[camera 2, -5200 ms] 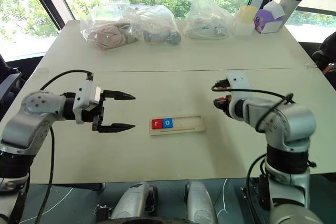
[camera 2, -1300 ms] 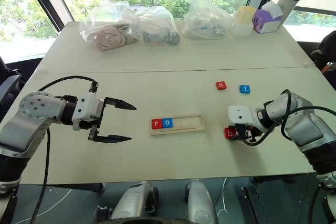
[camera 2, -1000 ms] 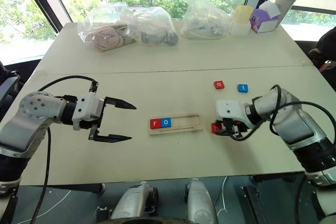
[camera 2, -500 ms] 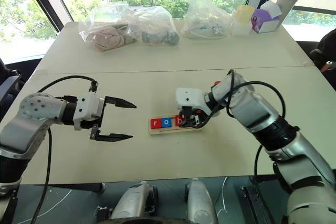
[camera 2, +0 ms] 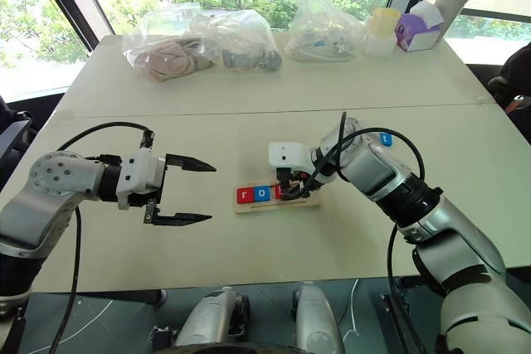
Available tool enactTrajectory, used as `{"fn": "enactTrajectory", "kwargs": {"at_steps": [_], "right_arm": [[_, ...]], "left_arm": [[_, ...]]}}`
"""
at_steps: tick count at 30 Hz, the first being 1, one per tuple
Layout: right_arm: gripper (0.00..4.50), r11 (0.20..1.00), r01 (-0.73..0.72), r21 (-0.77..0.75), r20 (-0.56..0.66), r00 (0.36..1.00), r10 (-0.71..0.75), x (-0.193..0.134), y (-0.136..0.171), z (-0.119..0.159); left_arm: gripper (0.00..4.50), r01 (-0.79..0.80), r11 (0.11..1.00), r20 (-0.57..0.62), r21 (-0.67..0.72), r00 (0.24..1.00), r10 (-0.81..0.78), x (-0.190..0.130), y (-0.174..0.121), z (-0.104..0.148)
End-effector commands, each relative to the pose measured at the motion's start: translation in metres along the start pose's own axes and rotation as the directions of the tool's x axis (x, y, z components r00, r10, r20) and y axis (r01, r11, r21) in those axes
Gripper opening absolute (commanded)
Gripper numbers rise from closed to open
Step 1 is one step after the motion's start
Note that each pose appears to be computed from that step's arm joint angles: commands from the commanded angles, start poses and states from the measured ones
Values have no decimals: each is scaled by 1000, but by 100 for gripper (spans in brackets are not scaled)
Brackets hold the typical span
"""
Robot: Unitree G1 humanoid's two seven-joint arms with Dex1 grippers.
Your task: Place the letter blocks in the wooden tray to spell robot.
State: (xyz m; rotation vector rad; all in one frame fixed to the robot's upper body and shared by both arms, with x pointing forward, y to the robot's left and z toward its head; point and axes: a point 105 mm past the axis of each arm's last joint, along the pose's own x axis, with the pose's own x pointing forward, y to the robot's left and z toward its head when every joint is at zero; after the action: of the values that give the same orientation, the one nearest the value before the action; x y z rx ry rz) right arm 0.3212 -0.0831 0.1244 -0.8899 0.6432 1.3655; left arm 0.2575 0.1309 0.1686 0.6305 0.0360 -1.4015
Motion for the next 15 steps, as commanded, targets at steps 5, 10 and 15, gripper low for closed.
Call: {"fn": "enactTrajectory", "kwargs": {"at_steps": [5, 10, 15], "right_arm": [[112, 998, 15, -57, -2, 1000, -15, -4, -5, 11], [112, 998, 16, -63, -16, 1000, -17, -3, -6, 8], [112, 998, 8, -65, -18, 1000, -10, -2, -5, 7]], "left_arm": [[450, -19, 999, 11, 29, 1000, 19, -4, 0, 8], [450, -22, 999, 12, 28, 1000, 22, -4, -1, 8], [450, -26, 999, 12, 28, 1000, 26, -4, 0, 8]]}}
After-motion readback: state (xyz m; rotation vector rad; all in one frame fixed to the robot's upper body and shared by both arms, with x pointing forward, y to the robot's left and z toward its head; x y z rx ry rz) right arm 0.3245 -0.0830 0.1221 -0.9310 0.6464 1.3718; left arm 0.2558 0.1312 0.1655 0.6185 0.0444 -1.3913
